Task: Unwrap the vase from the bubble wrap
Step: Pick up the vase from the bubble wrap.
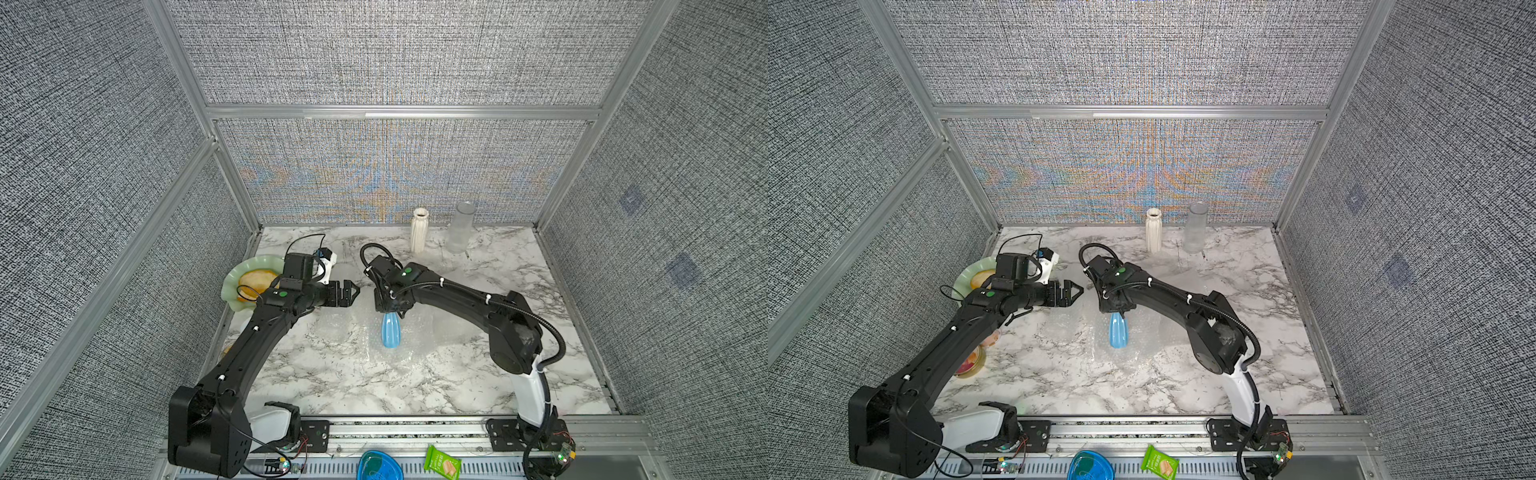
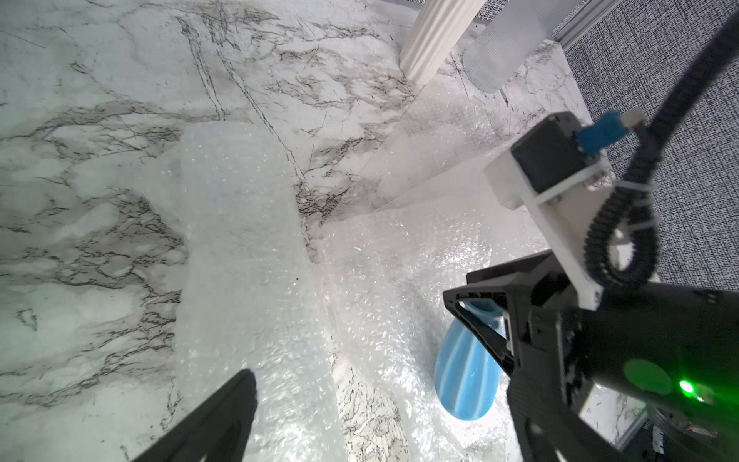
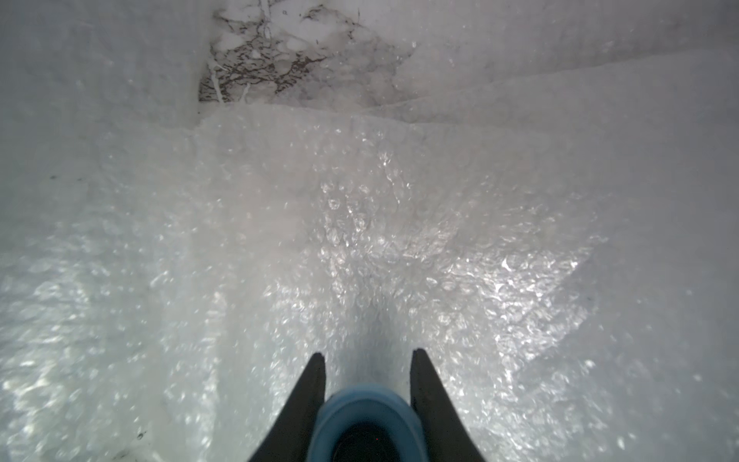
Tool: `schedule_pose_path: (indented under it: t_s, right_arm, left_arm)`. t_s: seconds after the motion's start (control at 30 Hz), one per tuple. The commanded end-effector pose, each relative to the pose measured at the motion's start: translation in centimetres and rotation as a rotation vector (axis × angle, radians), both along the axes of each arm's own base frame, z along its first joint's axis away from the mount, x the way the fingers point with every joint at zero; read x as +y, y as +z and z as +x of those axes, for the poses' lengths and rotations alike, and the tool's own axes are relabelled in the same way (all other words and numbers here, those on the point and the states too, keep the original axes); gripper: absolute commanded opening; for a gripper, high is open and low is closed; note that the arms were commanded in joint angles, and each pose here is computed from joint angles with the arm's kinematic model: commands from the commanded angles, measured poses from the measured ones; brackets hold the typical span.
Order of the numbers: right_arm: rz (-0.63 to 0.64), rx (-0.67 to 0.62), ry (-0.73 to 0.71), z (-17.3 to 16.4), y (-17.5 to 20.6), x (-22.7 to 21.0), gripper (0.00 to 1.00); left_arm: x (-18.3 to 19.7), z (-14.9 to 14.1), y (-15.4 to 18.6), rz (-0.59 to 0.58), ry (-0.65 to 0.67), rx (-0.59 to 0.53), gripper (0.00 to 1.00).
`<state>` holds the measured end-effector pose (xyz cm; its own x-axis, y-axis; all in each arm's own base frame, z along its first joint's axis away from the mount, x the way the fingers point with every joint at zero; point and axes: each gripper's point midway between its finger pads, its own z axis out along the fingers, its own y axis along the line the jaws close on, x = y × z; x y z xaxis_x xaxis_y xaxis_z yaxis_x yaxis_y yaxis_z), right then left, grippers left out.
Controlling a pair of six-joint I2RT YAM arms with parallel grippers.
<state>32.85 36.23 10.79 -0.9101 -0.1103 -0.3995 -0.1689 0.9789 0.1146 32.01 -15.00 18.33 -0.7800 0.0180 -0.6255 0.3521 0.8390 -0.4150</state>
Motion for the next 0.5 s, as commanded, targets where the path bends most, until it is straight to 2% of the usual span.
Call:
schedule_pose_path:
  t_s: [0.0, 0.47]
  right_arm:
    - [0.004, -0.096, 0.006, 0.2, 2.0, 0.2, 0.30]
    - [0.085, -0.333, 0.063, -2.6, 7.5, 0.0, 0.28]
  left_arm:
    - [0.1, 0.4, 0.3, 0.006, 0.009, -0.019, 0.99]
    - [0.1, 0.4, -0.1, 0.003, 0.010, -0.007, 1.00]
